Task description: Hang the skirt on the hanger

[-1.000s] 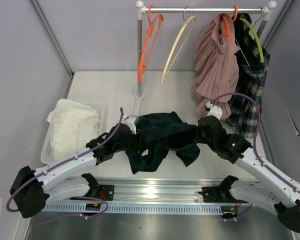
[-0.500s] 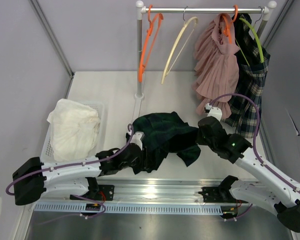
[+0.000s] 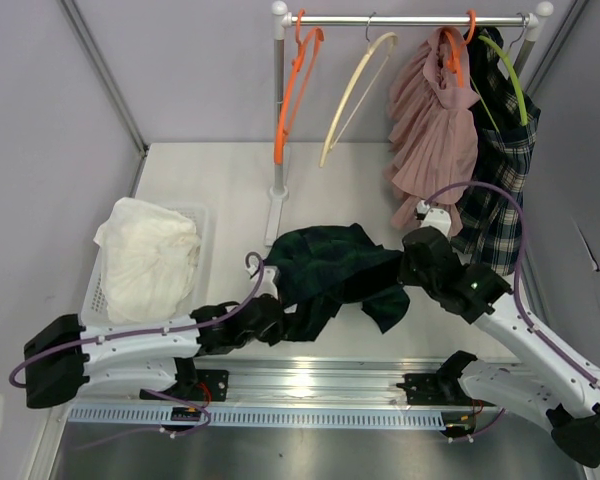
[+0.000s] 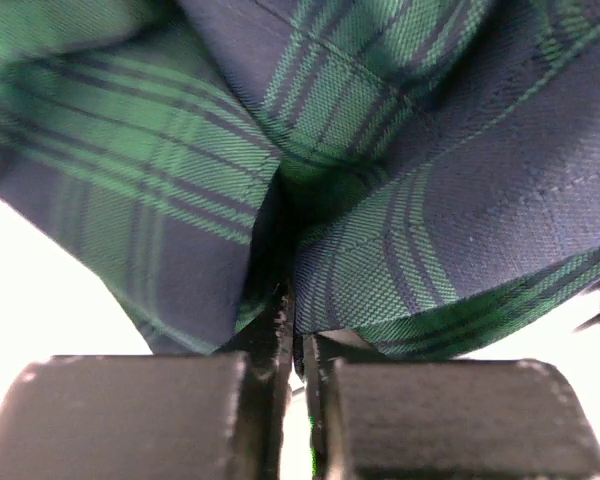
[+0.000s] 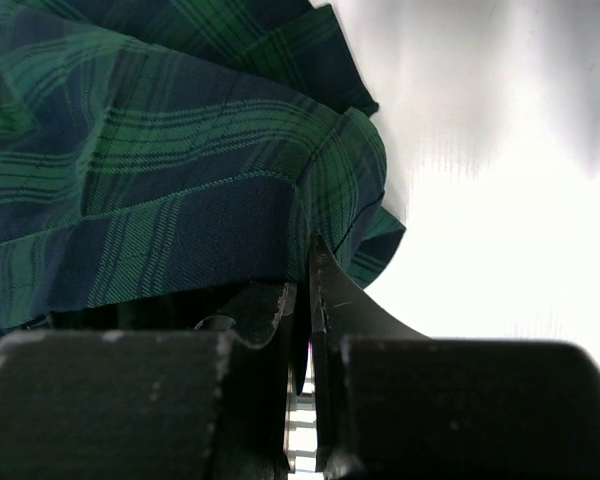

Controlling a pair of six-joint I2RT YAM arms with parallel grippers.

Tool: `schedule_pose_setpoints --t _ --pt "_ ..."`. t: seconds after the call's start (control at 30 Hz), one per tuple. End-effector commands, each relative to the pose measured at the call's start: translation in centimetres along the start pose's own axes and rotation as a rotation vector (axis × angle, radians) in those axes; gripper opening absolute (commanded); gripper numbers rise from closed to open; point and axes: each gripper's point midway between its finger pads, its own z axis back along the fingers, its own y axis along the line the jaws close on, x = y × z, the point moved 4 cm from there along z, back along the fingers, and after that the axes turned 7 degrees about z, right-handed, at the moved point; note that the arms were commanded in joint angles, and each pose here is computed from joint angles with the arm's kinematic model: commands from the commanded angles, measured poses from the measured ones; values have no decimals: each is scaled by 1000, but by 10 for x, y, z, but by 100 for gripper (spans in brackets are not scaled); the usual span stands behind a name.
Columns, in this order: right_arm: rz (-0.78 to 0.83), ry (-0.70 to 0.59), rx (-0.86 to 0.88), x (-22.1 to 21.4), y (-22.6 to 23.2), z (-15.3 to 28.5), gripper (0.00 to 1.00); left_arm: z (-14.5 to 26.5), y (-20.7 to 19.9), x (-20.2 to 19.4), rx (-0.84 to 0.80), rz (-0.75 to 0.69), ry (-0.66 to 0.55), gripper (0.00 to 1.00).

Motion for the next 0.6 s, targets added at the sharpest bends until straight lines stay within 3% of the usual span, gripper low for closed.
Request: schedule_pose_setpoints --t 0.0,0.23,0.43,0.57 --pt "-11 -89 5 33 -2 18 0 24 -12 50 25 -25 -160 0" --pt "8 -156 7 70 -8 44 0 109 -26 142 -24 -66 -313 0" --pt "20 -222 28 101 -16 78 0 180 -47 188 -22 -162 -406 0" --pt "37 -248 43 116 -17 95 0 200 -52 208 12 -225 -427 0"
